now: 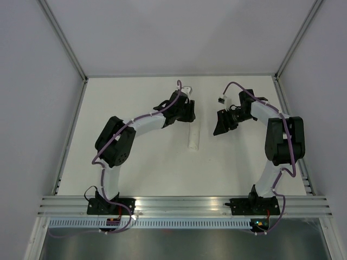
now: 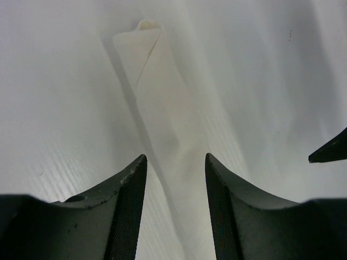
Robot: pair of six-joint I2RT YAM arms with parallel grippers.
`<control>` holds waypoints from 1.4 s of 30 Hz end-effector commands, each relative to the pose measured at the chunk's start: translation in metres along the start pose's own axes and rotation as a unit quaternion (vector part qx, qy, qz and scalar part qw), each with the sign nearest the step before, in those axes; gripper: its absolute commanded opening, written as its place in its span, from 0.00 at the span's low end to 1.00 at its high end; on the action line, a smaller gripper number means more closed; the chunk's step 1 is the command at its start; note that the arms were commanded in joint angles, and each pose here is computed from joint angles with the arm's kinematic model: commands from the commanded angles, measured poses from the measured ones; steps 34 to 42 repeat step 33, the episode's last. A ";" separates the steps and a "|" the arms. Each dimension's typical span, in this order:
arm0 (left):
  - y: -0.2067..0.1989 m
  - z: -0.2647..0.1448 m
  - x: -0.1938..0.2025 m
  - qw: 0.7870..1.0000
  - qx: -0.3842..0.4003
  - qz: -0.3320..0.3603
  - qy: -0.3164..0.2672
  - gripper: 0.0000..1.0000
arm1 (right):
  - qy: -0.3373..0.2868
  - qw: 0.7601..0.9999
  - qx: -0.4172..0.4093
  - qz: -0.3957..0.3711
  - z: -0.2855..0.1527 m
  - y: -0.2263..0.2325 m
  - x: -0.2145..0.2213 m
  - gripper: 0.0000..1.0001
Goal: Fold the napkin, place the utensils inside, and roll it up
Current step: Adjust the napkin at the center of the board, then reset both arms
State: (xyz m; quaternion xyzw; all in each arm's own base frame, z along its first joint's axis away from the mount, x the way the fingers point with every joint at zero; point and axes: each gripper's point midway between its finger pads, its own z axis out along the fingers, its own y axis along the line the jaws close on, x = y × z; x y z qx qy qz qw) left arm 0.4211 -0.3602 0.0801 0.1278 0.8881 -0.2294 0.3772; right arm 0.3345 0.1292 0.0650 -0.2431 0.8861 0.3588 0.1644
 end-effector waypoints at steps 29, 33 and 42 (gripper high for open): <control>0.047 -0.256 -0.007 0.988 -0.011 -0.017 -0.154 0.63 | -0.246 0.933 0.258 -0.046 -0.193 0.016 -0.038 0.85; 0.047 -0.257 -0.008 0.988 -0.011 -0.012 -0.156 0.63 | -0.248 0.932 0.262 -0.045 -0.195 0.014 -0.037 0.89; 0.047 -0.257 -0.008 0.988 -0.011 -0.012 -0.156 0.63 | -0.248 0.932 0.262 -0.045 -0.195 0.014 -0.037 0.89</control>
